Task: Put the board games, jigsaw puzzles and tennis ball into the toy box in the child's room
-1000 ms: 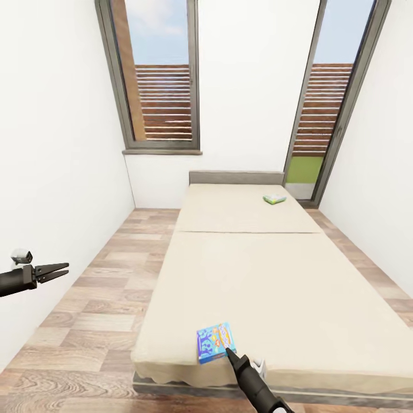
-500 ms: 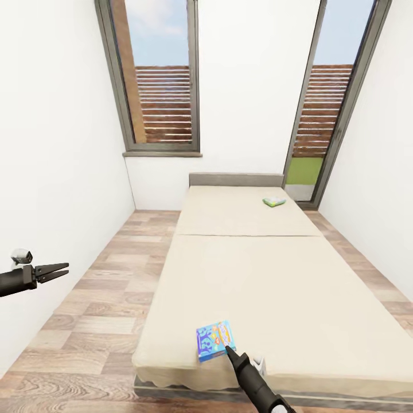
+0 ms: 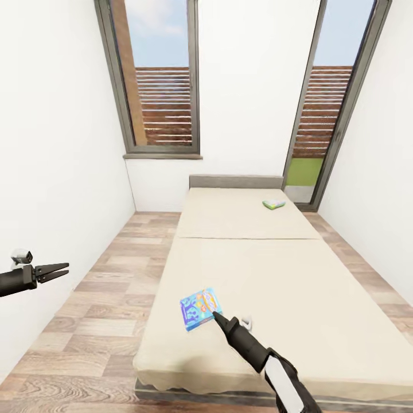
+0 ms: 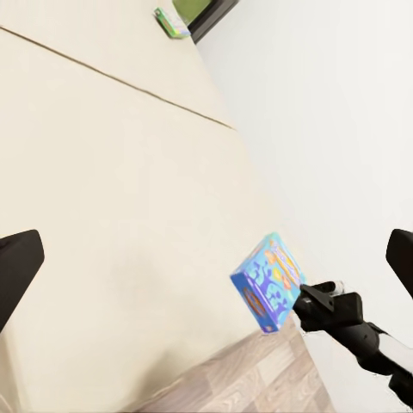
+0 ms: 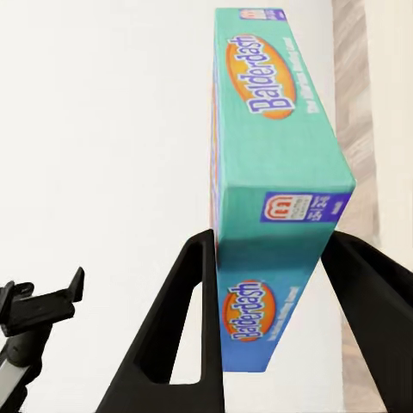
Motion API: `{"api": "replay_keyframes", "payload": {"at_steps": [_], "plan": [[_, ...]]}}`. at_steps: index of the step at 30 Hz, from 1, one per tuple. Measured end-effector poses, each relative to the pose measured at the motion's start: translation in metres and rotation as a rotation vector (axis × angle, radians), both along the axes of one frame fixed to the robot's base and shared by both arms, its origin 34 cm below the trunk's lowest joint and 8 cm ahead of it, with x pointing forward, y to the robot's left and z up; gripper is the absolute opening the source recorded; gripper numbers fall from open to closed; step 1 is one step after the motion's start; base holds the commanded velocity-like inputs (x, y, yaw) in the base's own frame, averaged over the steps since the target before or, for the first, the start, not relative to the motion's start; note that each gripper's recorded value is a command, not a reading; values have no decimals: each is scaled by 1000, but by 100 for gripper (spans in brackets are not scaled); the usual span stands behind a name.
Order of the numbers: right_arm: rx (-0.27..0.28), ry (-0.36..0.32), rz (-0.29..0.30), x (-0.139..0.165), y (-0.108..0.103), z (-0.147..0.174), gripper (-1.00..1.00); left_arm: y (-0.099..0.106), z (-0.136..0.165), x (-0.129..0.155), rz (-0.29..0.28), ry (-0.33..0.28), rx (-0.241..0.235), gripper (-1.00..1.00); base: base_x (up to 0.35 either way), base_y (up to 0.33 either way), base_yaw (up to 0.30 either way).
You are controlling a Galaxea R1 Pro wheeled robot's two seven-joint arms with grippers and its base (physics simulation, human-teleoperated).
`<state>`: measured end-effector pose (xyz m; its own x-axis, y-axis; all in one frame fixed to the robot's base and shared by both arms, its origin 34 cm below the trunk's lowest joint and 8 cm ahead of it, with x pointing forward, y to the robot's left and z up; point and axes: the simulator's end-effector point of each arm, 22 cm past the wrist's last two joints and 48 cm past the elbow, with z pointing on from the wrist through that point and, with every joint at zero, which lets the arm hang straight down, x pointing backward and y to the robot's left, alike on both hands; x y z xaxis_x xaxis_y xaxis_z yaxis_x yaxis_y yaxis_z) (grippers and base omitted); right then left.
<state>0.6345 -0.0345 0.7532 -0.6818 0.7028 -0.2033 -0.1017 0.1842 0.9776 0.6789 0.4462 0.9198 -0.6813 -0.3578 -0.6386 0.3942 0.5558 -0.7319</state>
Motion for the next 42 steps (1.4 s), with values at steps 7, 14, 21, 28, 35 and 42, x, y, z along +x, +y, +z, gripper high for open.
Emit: {"api": "replay_keyframes", "payload": {"at_steps": [7,14,21,28,35,42], "plan": [[5,-112,0,18,0,61,-100,-3,11,2,-4,0,-5,100,0,0,0],[2,-146,55,12,21,87,-100,-4,23,3,-5,-1,-8,100,0,0,0],[27,-172,119,5,29,122,-100,-4,35,3,-4,-1,-7,100,0,0,0],[58,-190,91,8,16,144,-100,-5,46,3,-5,0,-8,100,0,0,0],[74,-193,88,7,18,158,-100,-5,57,4,-6,0,-9,100,0,0,0],[75,-195,89,7,21,169,-100,-5,68,3,-5,0,-9,100,0,0,0]]}}
